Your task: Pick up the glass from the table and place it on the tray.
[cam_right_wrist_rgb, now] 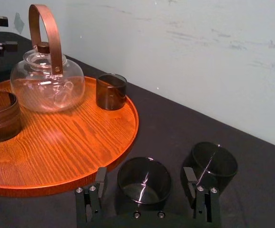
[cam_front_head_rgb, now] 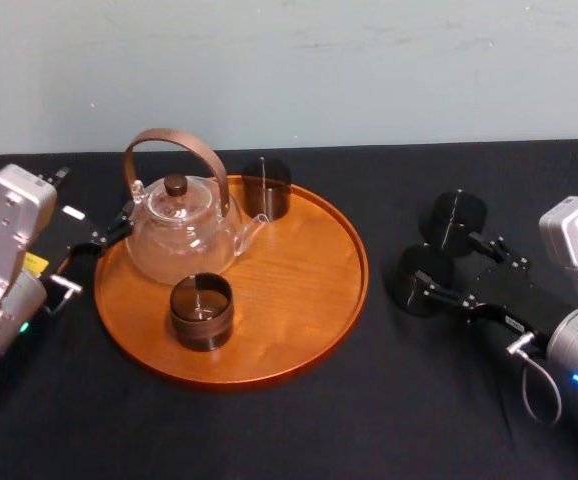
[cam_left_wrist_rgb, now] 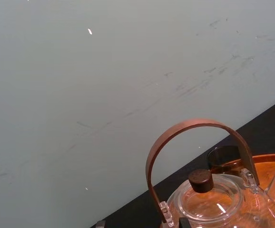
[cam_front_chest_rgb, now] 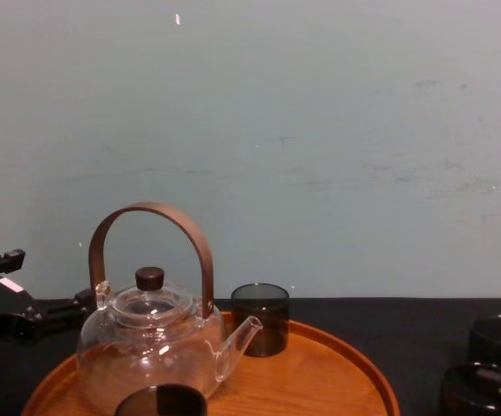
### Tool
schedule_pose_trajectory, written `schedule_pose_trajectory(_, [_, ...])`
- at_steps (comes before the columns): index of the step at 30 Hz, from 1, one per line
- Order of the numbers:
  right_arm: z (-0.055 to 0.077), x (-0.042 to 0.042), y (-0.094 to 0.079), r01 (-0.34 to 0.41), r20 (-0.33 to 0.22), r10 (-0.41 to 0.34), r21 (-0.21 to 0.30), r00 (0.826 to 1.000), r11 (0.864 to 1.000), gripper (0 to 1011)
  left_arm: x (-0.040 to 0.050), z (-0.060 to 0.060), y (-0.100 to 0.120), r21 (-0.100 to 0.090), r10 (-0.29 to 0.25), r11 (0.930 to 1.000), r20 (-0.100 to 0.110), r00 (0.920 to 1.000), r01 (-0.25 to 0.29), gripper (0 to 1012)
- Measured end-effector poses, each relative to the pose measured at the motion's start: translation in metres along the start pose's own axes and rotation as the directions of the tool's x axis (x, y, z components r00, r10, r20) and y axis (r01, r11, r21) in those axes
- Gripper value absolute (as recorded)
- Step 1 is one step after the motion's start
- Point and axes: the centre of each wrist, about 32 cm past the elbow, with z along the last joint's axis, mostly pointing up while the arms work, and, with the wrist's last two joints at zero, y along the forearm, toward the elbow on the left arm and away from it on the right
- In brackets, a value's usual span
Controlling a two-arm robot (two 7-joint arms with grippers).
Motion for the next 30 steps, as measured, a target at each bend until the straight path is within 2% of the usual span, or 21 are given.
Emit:
schedule_pose_trajectory(19, [-0.011, 0.0018, 0.000, -0.022, -0.049, 0.020, -0.035, 0.999, 0.999, 1002, 0.0000, 0.000, 0.000, 0.000, 0.000, 1.0000, 0.000, 1.0000, 0.000, 1001])
schedule_pose_trajectory(30, [-0.017, 0.0057, 0.004, -0.032, -0.085, 0.027, -0.058, 0.996, 0.998, 1002, 0.0000, 0.000, 0.000, 0.000, 0.000, 1.0000, 0.000, 1.0000, 0.000, 1001])
